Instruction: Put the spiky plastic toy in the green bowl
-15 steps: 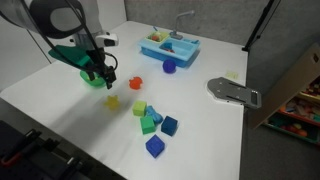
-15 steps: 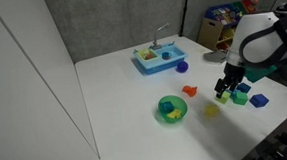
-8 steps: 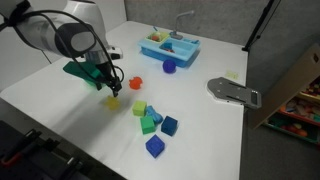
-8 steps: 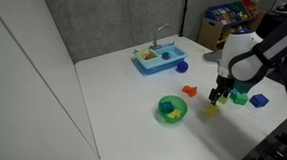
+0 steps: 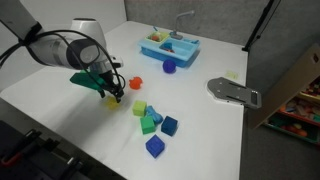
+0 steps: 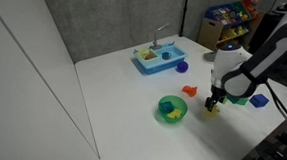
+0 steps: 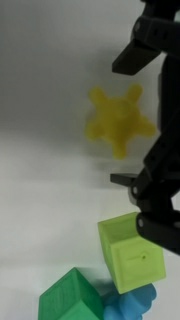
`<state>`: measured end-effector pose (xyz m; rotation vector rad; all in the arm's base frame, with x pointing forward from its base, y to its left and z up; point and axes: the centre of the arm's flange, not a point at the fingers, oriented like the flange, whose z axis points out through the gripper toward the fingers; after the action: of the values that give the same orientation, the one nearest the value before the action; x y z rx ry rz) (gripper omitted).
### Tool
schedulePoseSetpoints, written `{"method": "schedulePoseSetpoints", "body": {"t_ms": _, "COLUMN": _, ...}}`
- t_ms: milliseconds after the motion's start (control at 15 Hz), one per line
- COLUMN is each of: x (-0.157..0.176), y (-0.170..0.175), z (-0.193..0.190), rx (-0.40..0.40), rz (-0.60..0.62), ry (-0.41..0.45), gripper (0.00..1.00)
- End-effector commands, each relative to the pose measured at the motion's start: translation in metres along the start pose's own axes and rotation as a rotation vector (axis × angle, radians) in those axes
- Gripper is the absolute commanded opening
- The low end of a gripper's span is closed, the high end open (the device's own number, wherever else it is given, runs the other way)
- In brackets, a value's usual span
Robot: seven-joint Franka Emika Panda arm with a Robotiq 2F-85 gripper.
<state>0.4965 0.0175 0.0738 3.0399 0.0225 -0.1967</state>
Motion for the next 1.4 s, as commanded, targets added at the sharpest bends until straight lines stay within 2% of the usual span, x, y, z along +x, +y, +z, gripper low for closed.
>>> {"method": "schedulePoseSetpoints", "body": {"t_ms": 0, "x": 0.012, "y": -0.002, "z": 0.017, "rx": -0.025, "rz": -0.007, "ry": 0.011, "gripper": 1.0}}
{"method": "schedulePoseSetpoints", "body": {"t_ms": 267, "x": 0.016, "y": -0.004, "z": 0.03, "rx": -0.02, "rz": -0.02, "ry": -0.001, "gripper": 1.0}}
{"method": "schedulePoseSetpoints", "body": {"t_ms": 333, "x": 0.016, "y": -0.005, "z": 0.031, "rx": -0.018, "rz": -0.02, "ry": -0.004, "gripper": 0.75}}
{"method": "schedulePoseSetpoints", "body": {"t_ms": 400, "x": 0.017, "y": -0.004, "z": 0.031, "rx": -0.017, "rz": -0.019, "ry": -0.005, "gripper": 0.75}}
{"method": "schedulePoseSetpoints", "body": {"t_ms": 533, "x": 0.017, "y": -0.004, "z": 0.025, "rx": -0.016, "rz": -0.018, "ry": -0.005, "gripper": 0.56}}
{"method": "schedulePoseSetpoints", "body": {"t_ms": 667, "x": 0.018, "y": -0.004, "z": 0.009, "rx": -0.012, "rz": -0.013, "ry": 0.008, "gripper": 0.44}}
{"method": "schedulePoseSetpoints", "body": {"t_ms": 867, "x": 0.023, "y": -0.006, "z": -0.023, "rx": -0.008, "rz": -0.003, "ry": 0.044, "gripper": 0.39}}
{"method": "schedulePoseSetpoints", "body": {"t_ms": 1067, "x": 0.031, "y": -0.013, "z": -0.06, "rx": -0.005, "rz": -0.006, "ry": 0.093, "gripper": 0.24}}
{"method": "schedulePoseSetpoints", "body": {"t_ms": 1333, "x": 0.034, "y": -0.033, "z": -0.098, "rx": 0.023, "rz": -0.045, "ry": 0.147, "gripper": 0.2}}
